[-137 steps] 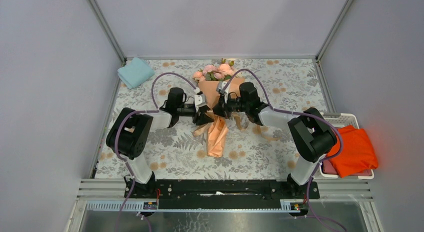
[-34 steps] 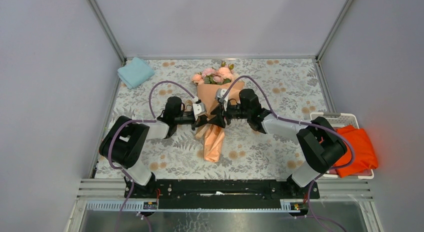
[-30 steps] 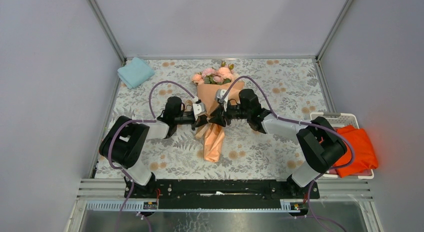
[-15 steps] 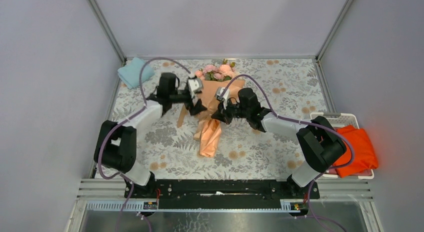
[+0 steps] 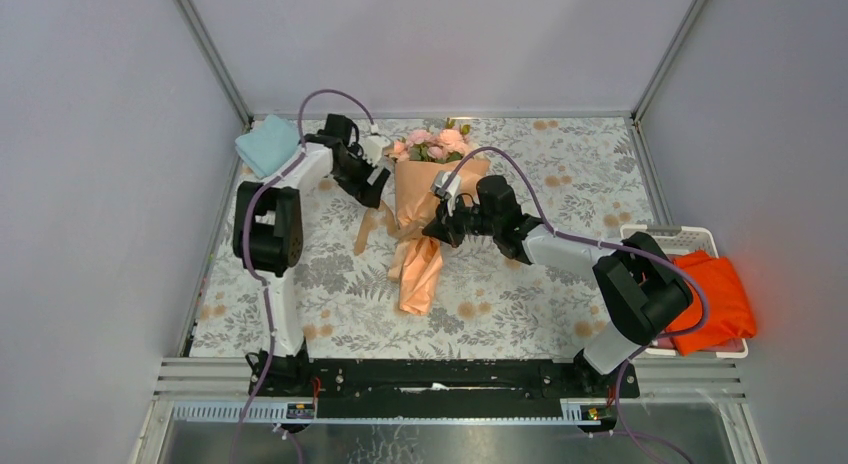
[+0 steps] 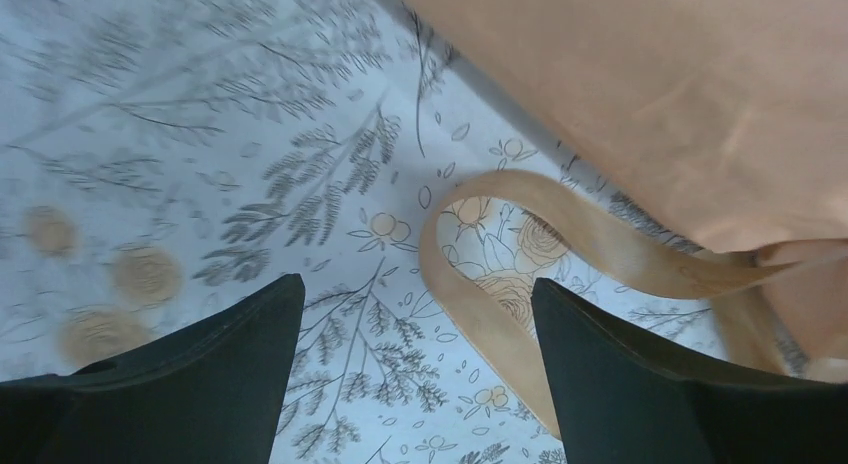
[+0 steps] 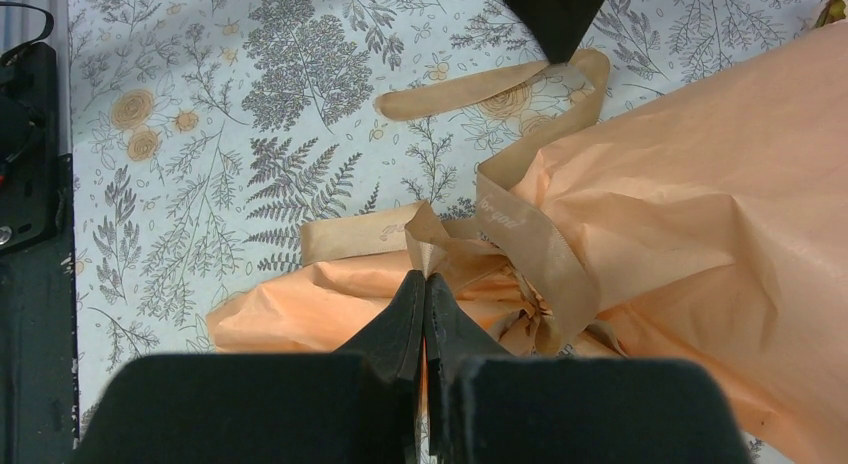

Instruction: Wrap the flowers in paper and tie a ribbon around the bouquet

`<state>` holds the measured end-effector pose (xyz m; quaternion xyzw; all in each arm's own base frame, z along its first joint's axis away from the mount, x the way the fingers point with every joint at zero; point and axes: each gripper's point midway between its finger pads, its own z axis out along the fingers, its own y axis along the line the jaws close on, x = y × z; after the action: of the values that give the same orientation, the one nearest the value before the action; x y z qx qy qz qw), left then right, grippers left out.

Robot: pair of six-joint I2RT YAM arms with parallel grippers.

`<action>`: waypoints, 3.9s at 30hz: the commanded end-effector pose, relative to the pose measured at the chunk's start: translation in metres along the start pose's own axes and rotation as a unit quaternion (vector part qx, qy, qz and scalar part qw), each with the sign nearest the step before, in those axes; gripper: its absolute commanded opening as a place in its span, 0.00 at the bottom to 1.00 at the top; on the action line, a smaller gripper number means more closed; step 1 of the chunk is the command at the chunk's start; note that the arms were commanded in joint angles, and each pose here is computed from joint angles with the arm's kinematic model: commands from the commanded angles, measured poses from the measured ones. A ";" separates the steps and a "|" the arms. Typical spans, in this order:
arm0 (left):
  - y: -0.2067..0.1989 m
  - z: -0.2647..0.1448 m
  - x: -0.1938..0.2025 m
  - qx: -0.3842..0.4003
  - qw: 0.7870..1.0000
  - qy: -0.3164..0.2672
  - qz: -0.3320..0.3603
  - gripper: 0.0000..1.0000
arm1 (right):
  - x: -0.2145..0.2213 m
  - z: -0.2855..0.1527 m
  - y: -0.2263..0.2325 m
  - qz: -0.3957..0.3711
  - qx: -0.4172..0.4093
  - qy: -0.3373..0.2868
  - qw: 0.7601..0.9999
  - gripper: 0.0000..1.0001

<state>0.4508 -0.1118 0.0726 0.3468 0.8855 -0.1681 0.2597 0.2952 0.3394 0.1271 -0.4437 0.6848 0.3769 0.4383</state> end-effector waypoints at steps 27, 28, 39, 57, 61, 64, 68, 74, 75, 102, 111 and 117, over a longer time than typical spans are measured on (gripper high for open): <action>-0.233 -0.112 0.078 0.223 0.936 0.039 0.269 0.00 | -0.037 0.000 -0.026 0.095 0.017 -0.014 0.995 0.00; -0.256 -0.113 0.081 0.245 0.925 0.031 0.288 0.00 | -0.038 0.000 -0.026 0.096 0.016 -0.012 0.995 0.00; -0.436 -0.088 -0.020 0.356 0.862 -0.125 0.337 0.00 | -0.042 -0.001 -0.022 0.114 0.006 -0.002 0.993 0.00; -0.384 -0.097 -0.035 0.280 0.872 -0.198 0.350 0.87 | -0.030 0.007 -0.023 0.108 -0.007 0.031 0.994 0.00; -0.321 -0.119 -0.044 0.236 0.911 -0.227 0.251 0.88 | -0.034 0.023 -0.016 0.092 -0.016 0.043 0.995 0.00; -0.267 -0.126 -0.039 0.187 0.931 -0.267 0.164 0.83 | -0.034 0.043 -0.012 0.087 -0.018 0.061 0.994 0.00; -0.236 -0.133 -0.022 0.130 0.928 -0.311 0.159 0.67 | -0.020 0.069 -0.015 0.094 -0.008 0.095 0.991 0.00; -0.227 -0.106 0.019 0.128 0.928 -0.284 0.202 0.47 | 0.002 0.094 -0.012 0.105 -0.003 0.144 0.984 0.09; -0.227 -0.100 0.025 0.131 0.928 -0.277 0.211 0.48 | 0.004 0.095 -0.015 0.108 0.004 0.150 0.983 0.16; -0.208 -0.030 -0.008 0.081 0.877 -0.271 0.388 0.41 | 0.014 0.027 -0.046 0.132 0.004 0.200 0.971 0.35; -0.215 -0.030 -0.008 0.093 0.885 -0.254 0.378 0.34 | 0.028 0.040 -0.045 0.137 -0.017 0.201 0.970 0.40; -0.195 -0.014 -0.010 0.047 0.867 -0.251 0.429 0.33 | 0.038 0.042 -0.046 0.141 -0.018 0.211 0.967 0.33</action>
<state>0.2977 -0.2504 0.1138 0.6264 0.5786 -0.2133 0.4768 0.3380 0.3431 0.0677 -0.4062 0.8257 0.3334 0.2051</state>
